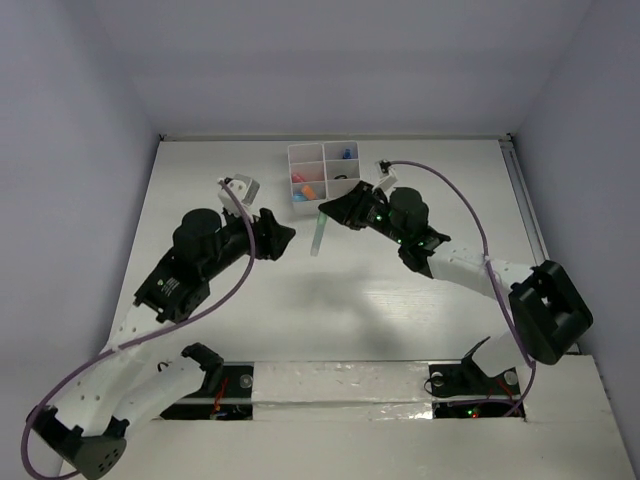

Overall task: Sort the stationery into containers
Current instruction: Close the pen cap on the pen, then place the pen in the storage box.

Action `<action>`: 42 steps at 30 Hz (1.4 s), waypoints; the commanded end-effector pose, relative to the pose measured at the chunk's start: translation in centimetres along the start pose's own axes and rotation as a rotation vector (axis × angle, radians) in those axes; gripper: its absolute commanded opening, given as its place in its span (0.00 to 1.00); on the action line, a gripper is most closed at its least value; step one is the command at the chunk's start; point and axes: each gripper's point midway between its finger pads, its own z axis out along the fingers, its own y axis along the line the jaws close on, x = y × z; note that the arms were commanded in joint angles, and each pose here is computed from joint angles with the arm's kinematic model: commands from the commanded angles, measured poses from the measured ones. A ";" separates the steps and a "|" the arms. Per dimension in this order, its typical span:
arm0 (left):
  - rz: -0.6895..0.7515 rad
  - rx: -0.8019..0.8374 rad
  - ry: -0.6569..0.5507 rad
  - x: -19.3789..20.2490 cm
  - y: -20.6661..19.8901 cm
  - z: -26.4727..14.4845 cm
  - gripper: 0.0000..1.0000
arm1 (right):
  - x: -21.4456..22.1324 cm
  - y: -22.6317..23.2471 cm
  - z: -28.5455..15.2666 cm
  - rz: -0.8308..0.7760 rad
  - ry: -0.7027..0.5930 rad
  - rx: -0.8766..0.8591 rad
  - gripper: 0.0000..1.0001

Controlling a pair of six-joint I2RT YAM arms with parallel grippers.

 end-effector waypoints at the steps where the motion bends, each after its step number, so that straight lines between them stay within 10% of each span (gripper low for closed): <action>1: -0.021 -0.051 -0.082 -0.4 1.0 -1.2 0.53 | -3.5 -0.1 0.5 -0.050 -0.047 -0.001 0.00; 4: -0.019 -0.071 -0.112 0.0 1.5 -2.4 0.63 | -6.0 -1.2 1.3 -0.118 -0.113 0.055 0.00; 6: -0.013 -0.074 -0.131 0.1 1.7 -2.8 0.99 | -7.4 -2.7 1.8 -0.192 -0.145 0.131 0.00; 21: 0.022 -0.166 -0.128 2.4 4.1 -2.9 0.99 | -15.3 -8.2 9.3 -0.584 -0.312 0.412 0.00; 42: 0.013 -0.192 -0.164 1.5 5.0 -3.4 0.99 | -12.4 -9.9 14.5 -0.701 -0.268 0.293 0.00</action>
